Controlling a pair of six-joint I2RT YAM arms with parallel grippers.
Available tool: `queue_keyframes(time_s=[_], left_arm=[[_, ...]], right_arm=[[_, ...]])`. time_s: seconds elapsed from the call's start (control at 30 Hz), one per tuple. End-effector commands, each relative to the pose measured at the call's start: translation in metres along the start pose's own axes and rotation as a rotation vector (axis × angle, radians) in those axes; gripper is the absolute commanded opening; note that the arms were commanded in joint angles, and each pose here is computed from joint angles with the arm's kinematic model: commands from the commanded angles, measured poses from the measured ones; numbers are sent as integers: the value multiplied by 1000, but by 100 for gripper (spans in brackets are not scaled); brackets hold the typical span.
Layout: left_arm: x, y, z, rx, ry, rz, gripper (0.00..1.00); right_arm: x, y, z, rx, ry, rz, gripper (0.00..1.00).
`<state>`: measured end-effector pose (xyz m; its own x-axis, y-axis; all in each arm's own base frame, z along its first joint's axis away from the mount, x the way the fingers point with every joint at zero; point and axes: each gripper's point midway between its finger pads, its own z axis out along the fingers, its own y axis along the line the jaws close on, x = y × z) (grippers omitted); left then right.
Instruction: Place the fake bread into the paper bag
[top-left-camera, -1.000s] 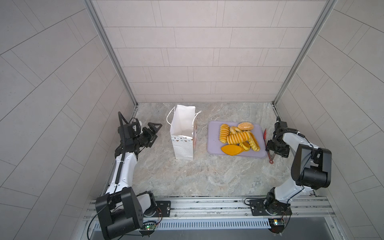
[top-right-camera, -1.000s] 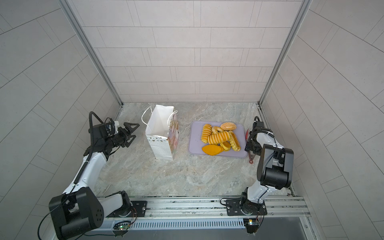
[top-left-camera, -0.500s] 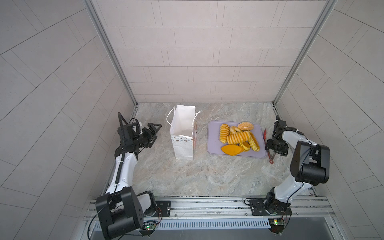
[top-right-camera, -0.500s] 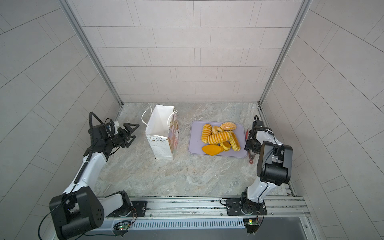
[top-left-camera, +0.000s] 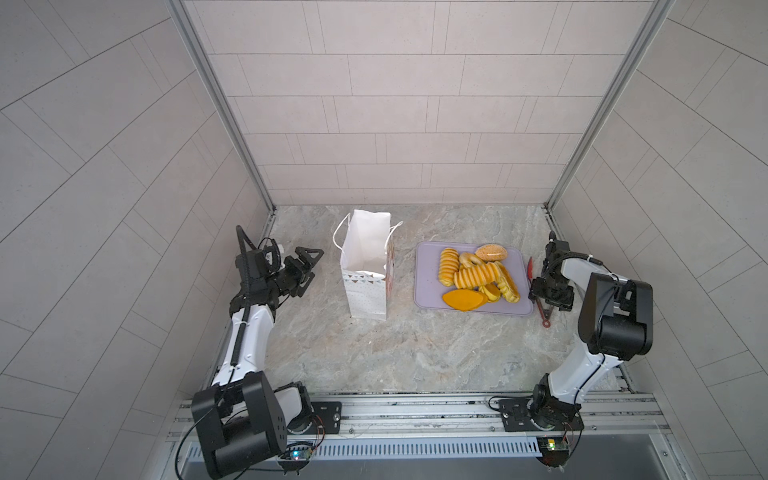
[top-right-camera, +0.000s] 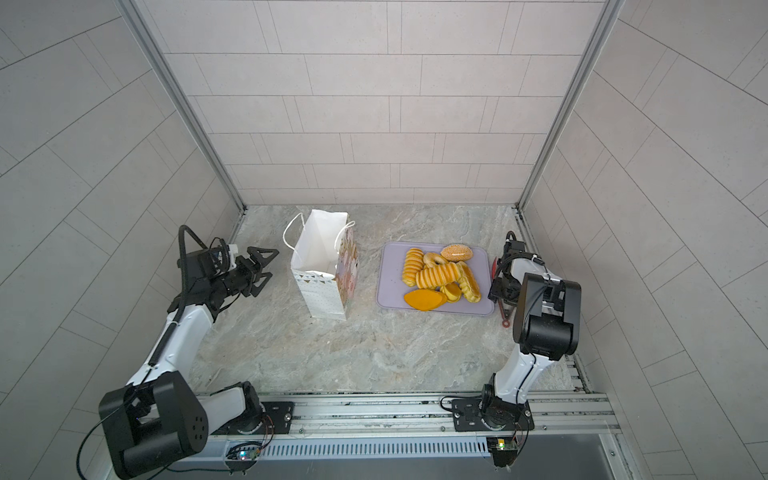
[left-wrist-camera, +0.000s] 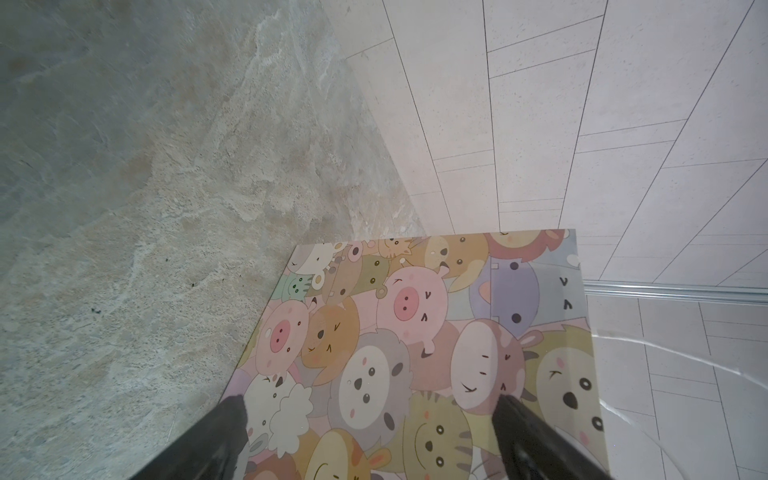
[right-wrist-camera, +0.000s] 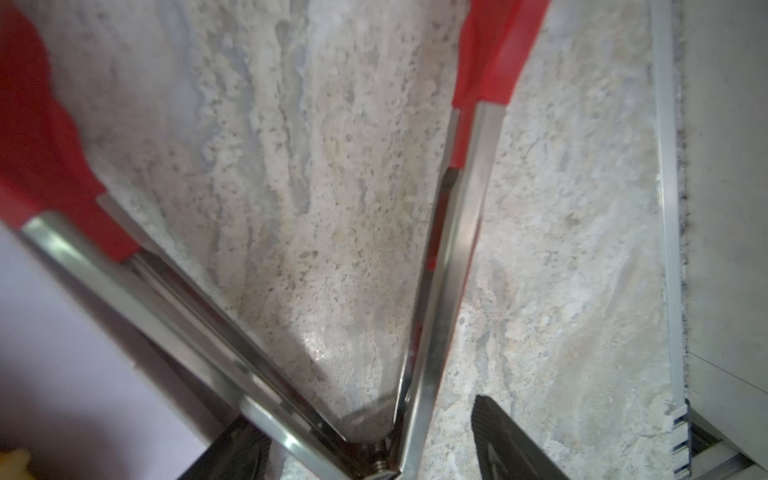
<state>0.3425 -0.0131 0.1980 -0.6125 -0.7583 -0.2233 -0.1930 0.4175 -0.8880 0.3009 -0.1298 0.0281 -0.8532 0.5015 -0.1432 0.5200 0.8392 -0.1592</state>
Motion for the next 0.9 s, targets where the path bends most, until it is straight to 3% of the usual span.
queue_keyframes(time_s=[0.0, 0.33, 0.7, 0.87], left_arm=[[-1, 1, -1, -5, 0, 12, 100], [-2, 1, -5, -35, -10, 23, 100], [3, -6, -10, -77, -21, 57, 100], [13, -14, -10, -109, -15, 99, 100]], right_arm=[[-7, 5, 2, -15, -5, 2, 76], [-28, 6, 4, -26, -18, 23, 75], [-48, 1, 15, -57, -18, 141, 59], [-54, 4, 20, -88, -8, 199, 61]])
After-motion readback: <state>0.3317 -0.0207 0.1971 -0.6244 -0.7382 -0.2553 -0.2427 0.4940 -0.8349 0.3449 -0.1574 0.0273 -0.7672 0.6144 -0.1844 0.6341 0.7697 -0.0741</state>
